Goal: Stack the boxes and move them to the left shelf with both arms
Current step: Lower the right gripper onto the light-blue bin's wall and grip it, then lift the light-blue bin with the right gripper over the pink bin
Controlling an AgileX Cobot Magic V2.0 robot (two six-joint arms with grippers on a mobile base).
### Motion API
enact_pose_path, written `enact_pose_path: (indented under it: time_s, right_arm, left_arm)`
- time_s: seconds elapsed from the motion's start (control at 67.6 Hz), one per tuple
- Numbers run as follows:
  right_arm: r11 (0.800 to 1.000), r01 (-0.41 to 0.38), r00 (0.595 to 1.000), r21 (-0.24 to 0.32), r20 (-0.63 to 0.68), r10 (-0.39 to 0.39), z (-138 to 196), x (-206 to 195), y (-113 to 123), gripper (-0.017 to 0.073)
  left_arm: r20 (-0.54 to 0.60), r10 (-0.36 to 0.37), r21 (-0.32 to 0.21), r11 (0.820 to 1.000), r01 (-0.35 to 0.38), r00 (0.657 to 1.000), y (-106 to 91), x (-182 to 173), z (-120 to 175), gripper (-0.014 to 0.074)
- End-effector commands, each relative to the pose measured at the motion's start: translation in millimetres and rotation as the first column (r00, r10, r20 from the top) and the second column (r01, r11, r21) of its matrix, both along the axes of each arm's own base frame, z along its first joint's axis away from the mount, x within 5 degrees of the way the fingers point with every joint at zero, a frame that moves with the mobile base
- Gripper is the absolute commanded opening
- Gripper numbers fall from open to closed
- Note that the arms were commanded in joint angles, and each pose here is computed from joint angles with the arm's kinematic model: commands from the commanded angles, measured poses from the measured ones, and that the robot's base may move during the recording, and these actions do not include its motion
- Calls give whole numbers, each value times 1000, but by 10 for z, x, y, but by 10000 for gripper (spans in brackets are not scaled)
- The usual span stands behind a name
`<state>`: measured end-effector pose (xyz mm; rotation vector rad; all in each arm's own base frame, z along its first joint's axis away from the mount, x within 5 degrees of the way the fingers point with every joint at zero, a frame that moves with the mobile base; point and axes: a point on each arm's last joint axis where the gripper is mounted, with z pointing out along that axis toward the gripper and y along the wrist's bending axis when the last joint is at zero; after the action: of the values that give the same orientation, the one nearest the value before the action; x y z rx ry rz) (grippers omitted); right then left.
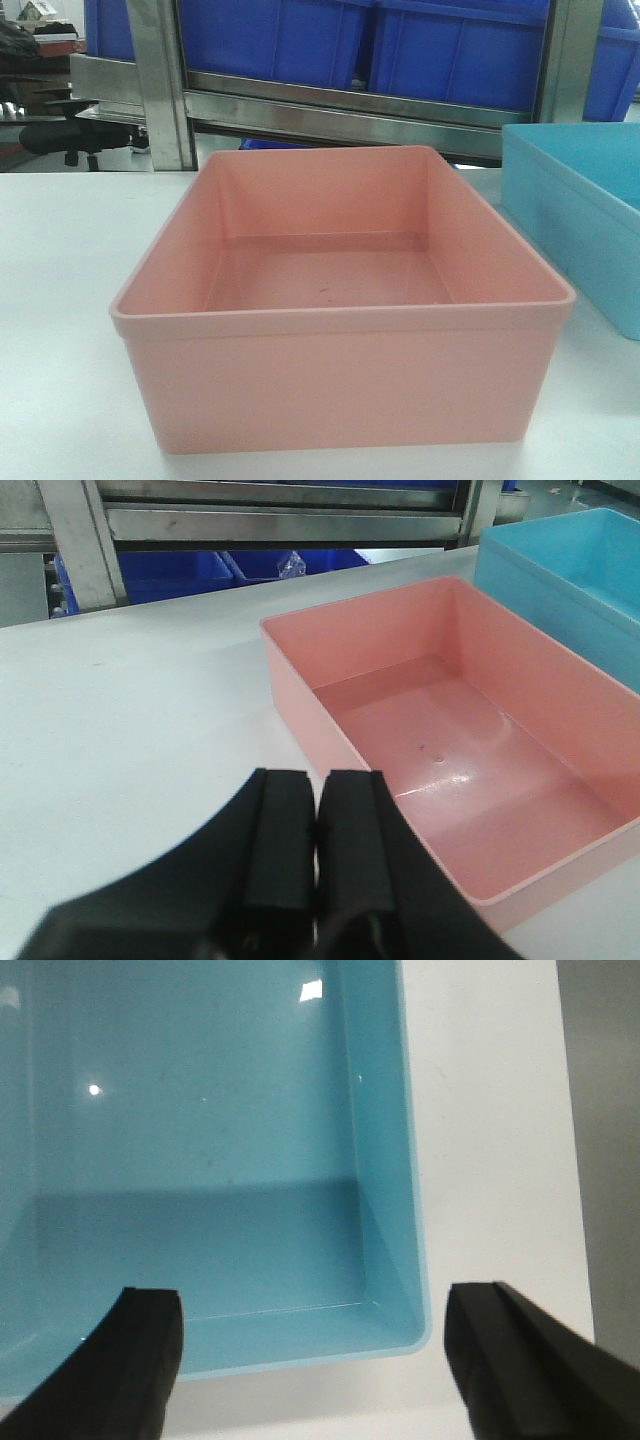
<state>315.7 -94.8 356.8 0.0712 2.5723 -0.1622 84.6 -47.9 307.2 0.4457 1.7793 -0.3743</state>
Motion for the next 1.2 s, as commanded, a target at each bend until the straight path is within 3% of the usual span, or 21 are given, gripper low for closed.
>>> enact_pose_path:
  time_s: [0.0, 0.118, 0.34, 0.77, 0.873, 1.051, 1.184]
  right_arm:
    - [999, -43, 994, -7, 97, 43, 109, 93, -130, 570]
    - [997, -82, 992, 7, 100, 81, -84, 334, -325, 570]
    - [983, -159, 981, -94, 98, 168, -337, 744, -580, 570]
    - [990, -129, 991, -46, 17, 130, -995, 1044, -848, 561]
    - [992, -114, 993, -50, 21, 116, -1016, 1035, -909, 432]
    - [993, -100, 994, -56, 30, 102, -1018, 1024, -963, 48]
    - [994, -100, 995, -48, 20, 101, -1069, 1034, -971, 55]
  left_arm:
    - [88, -13, -44, 999, 17, 996, -18, 5, 158, -8]
    - [88, -13, -44, 999, 17, 996, -18, 5, 158, -8]
    - [86, -13, -43, 999, 17, 996, -20, 8, 156, -8]
    - [13, -2, 1, 1000, 2, 1000, -1, 2, 80, -8]
    - [11, -1, 2, 1000, 1, 1000, -1, 1, 78, -8]
    - [11, -1, 2, 1000, 1, 1000, -1, 1, 78, -8]
    - [11, -1, 2, 1000, 1, 1000, -1, 1, 78, -8]
